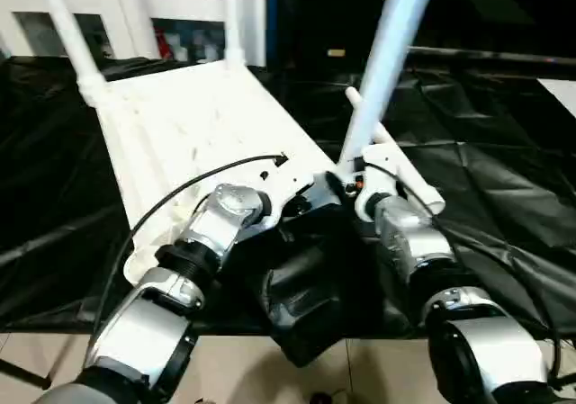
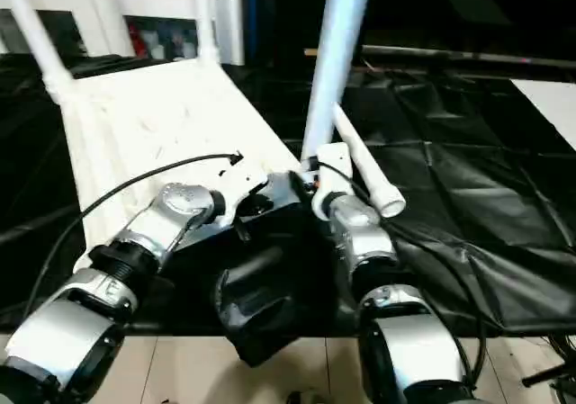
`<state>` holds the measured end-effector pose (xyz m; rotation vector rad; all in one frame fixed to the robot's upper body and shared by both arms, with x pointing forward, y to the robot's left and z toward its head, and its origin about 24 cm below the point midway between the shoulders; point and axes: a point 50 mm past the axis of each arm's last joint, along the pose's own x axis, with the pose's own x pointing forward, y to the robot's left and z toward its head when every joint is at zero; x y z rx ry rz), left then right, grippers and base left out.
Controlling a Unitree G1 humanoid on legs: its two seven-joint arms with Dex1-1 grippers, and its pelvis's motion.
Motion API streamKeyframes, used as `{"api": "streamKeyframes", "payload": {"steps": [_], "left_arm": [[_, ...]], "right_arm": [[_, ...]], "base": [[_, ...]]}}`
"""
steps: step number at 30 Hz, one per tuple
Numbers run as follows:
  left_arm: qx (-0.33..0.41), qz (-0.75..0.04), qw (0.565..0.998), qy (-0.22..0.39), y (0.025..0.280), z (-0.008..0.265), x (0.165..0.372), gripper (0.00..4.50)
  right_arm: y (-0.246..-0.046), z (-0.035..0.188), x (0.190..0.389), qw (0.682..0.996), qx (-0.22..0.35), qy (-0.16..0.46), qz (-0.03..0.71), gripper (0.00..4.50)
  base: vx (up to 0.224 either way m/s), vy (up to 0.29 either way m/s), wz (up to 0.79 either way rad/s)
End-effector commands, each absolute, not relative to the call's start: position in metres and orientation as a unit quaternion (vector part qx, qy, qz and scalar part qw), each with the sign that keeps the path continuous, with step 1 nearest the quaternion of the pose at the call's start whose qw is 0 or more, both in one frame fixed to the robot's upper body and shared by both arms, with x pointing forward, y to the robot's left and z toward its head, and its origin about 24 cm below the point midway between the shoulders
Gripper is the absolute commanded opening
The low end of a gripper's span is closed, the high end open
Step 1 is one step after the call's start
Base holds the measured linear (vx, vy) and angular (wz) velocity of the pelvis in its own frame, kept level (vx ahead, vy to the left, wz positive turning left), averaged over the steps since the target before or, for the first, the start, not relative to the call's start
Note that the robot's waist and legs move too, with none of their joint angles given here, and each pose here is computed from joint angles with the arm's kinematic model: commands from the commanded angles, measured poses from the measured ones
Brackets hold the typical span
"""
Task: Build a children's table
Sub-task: Rotate leg to tighten
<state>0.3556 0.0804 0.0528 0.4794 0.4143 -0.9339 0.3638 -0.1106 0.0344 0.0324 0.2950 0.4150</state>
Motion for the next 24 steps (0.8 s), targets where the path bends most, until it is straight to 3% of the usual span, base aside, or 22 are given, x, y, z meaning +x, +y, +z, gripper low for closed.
{"api": "streamKeyframes", "payload": {"steps": [1,5,11,15,23,24], "left_arm": [[0.234,-0.452,0.841,0.186,0.086,0.054,0.354,0.00],[0.234,-0.538,0.791,0.175,0.105,0.053,0.338,0.00],[0.231,-0.600,0.746,0.173,0.119,0.055,0.325,0.00],[0.230,-0.647,0.705,0.177,0.127,0.059,0.314,0.00],[0.230,-0.648,0.705,0.174,0.129,0.061,0.315,0.00],[0.229,-0.648,0.705,0.174,0.129,0.062,0.315,0.00]], "right_arm": [[-0.087,0.025,0.351,0.933,0.011,0.166,0.318,3.64],[-0.116,0.030,0.338,0.890,-0.033,0.149,0.429,3.64],[-0.137,0.041,0.330,0.863,-0.064,0.130,0.483,3.64],[-0.142,0.053,0.323,0.830,-0.081,0.130,0.537,3.64],[-0.141,0.052,0.318,0.811,-0.087,0.142,0.561,3.64],[-0.141,0.051,0.316,0.808,-0.086,0.145,0.565,3.48]], "base": [[0.000,0.000,0.00],[0.000,0.000,0.00],[0.000,0.000,0.00],[0.000,0.000,0.00],[0.000,0.000,0.00],[0.000,0.000,0.00]]}}
